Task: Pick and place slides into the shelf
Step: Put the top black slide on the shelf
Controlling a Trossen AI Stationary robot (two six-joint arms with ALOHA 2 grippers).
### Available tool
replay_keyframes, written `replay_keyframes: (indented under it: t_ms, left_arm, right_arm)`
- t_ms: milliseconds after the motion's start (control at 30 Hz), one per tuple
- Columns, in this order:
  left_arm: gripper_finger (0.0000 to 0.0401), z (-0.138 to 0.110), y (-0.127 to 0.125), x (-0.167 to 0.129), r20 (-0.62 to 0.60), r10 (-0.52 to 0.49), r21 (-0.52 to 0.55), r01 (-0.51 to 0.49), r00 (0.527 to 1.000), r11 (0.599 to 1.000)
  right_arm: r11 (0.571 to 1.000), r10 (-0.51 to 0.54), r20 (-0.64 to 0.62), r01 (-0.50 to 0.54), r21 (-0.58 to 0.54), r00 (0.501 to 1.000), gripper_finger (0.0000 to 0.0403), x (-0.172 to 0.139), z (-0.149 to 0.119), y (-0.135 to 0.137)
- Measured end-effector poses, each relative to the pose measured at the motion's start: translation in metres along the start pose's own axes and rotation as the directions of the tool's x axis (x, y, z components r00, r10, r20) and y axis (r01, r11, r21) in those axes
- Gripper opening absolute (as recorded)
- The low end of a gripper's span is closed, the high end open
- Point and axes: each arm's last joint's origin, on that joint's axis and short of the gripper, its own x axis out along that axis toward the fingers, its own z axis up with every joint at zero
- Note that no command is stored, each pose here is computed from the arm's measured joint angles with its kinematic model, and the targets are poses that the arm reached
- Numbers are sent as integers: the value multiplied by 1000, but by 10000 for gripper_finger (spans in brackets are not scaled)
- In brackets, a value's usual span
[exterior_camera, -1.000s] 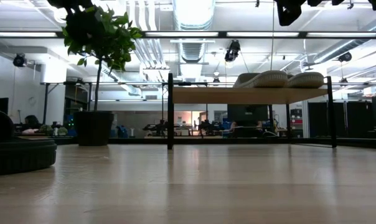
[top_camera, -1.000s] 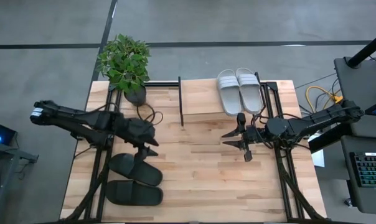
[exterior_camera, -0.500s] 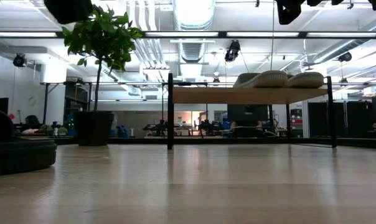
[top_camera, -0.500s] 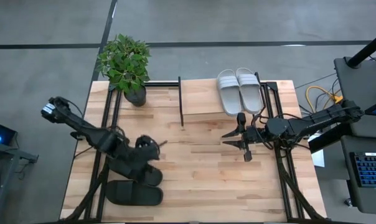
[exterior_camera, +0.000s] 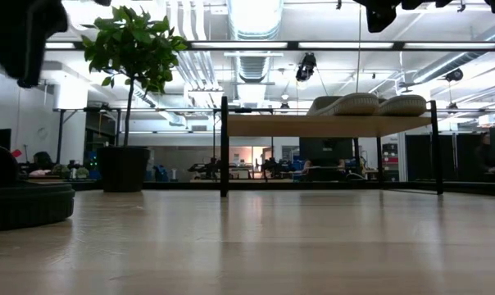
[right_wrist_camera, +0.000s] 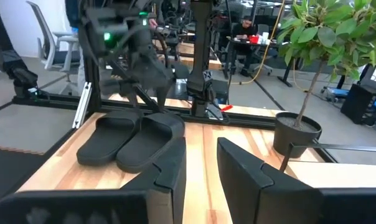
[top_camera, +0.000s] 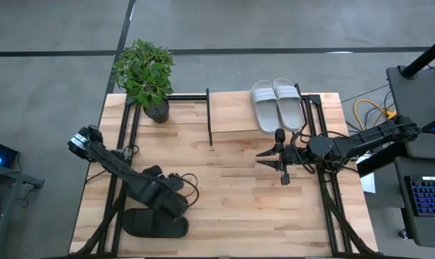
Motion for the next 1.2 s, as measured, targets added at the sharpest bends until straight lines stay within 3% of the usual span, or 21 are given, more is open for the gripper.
replay_keyframes:
  t_ms: [133, 367, 900, 1200]
  left_arm:
    - [215, -2, -6, 16, -122, 100, -43, -106, 988, 993]
    - [215, -8, -8, 36, -286, 287, -86, -323, 914, 943]
    - [215, -8, -13, 44, -314, 303, -204, -375, 900, 904]
    - [215, -8, -19, 51, -355, 265, -201, -350, 897, 915]
  right_arm:
    - [1000, 0, 0, 0, -1, 1000, 86, 0, 0, 0]
    - [1000, 0, -2, 0, -4, 1000, 80, 0, 0, 0]
    - [1000, 1, -4, -1, -4, 1000, 82, 0, 0, 0]
    - [1000, 1, -5, -1, -4, 1000, 70, 0, -1, 0]
